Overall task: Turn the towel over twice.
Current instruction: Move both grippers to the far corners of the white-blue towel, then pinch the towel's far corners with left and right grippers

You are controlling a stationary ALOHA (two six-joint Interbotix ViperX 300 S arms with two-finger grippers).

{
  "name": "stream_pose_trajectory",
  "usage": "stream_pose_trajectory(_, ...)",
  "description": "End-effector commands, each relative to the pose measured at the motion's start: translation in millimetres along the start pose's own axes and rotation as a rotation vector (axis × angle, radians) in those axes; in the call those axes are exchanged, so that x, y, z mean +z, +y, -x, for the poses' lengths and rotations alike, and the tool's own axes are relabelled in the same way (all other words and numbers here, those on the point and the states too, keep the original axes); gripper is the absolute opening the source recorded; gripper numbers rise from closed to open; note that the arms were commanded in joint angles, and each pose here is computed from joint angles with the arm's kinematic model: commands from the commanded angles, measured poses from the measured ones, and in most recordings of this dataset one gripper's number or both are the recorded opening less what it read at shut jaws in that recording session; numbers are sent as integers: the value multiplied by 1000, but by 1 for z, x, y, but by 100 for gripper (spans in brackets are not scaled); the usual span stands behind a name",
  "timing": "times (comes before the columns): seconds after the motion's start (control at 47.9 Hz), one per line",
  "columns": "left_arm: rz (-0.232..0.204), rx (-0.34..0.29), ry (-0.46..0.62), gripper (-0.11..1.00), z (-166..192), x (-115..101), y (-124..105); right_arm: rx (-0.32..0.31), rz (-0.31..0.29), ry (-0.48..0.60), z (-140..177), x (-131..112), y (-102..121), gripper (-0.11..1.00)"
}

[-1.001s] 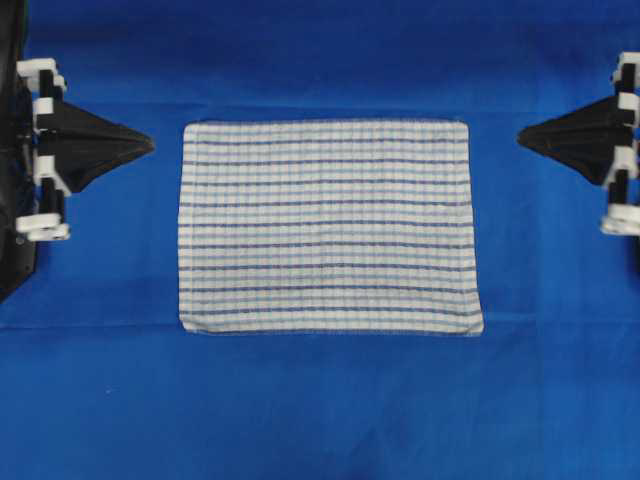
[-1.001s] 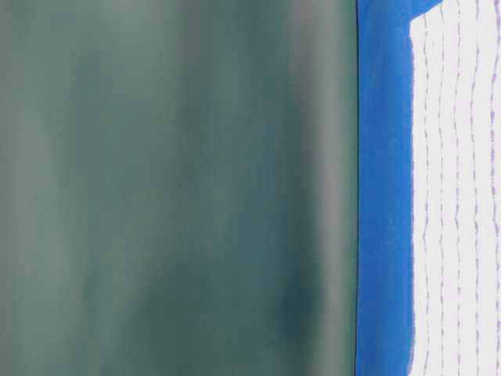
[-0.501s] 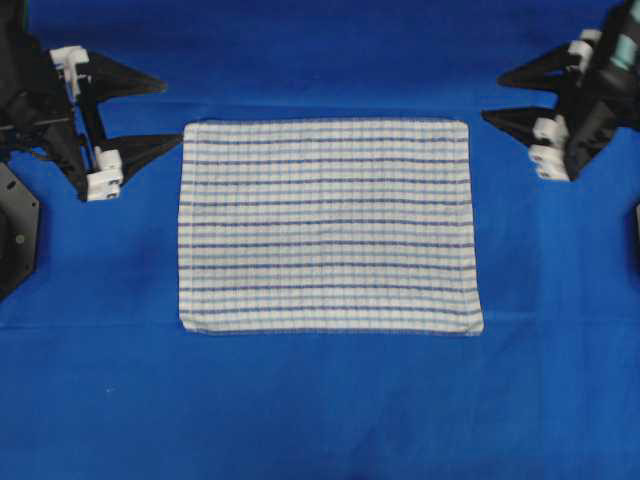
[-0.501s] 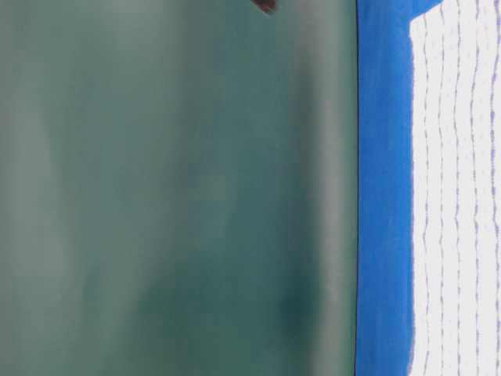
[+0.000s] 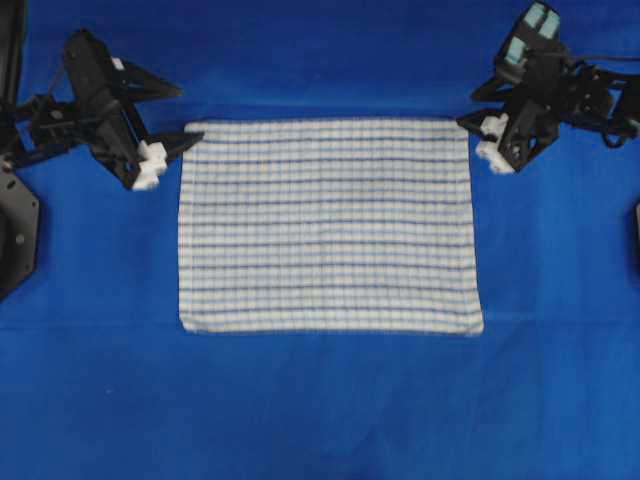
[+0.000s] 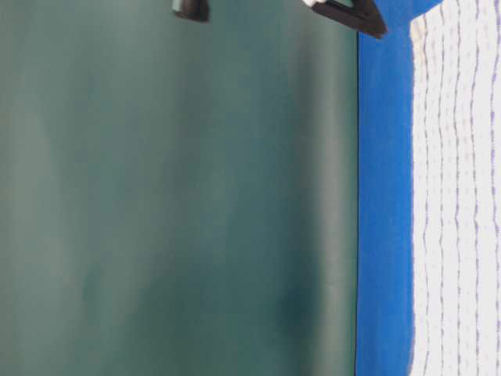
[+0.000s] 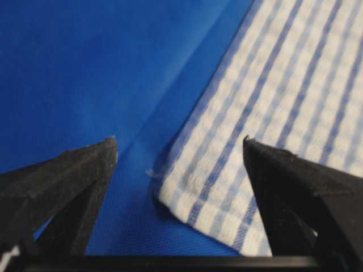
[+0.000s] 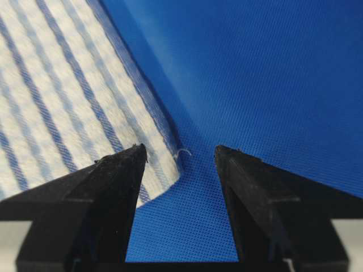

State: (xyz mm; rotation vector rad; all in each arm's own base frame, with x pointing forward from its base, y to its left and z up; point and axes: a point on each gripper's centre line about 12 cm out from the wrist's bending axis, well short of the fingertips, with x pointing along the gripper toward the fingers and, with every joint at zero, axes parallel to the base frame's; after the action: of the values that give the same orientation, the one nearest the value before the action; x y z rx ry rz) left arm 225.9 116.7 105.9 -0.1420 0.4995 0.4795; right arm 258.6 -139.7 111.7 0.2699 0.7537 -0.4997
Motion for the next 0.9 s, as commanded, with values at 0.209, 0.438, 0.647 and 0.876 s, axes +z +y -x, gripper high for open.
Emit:
stream_pose_trajectory(0.209, 18, 36, 36, 89, -27, -11, 11, -18, -14, 9, -19, -5, -8, 59)
stream_pose_trajectory(0.438, 17, 35, 55, 82, -30, -14, 11, -19, -14, 17, -21, -6, -9, 58)
stream_pose_trajectory(0.647, 3, 34, 132, 32, -30, -22, 10, -20, -11, 22, -21, -7, -9, 34)
stream_pose_trajectory(0.876, -2, 29, 176, 3, -31, -25, 9, -19, -11, 19, -20, -6, -8, 5)
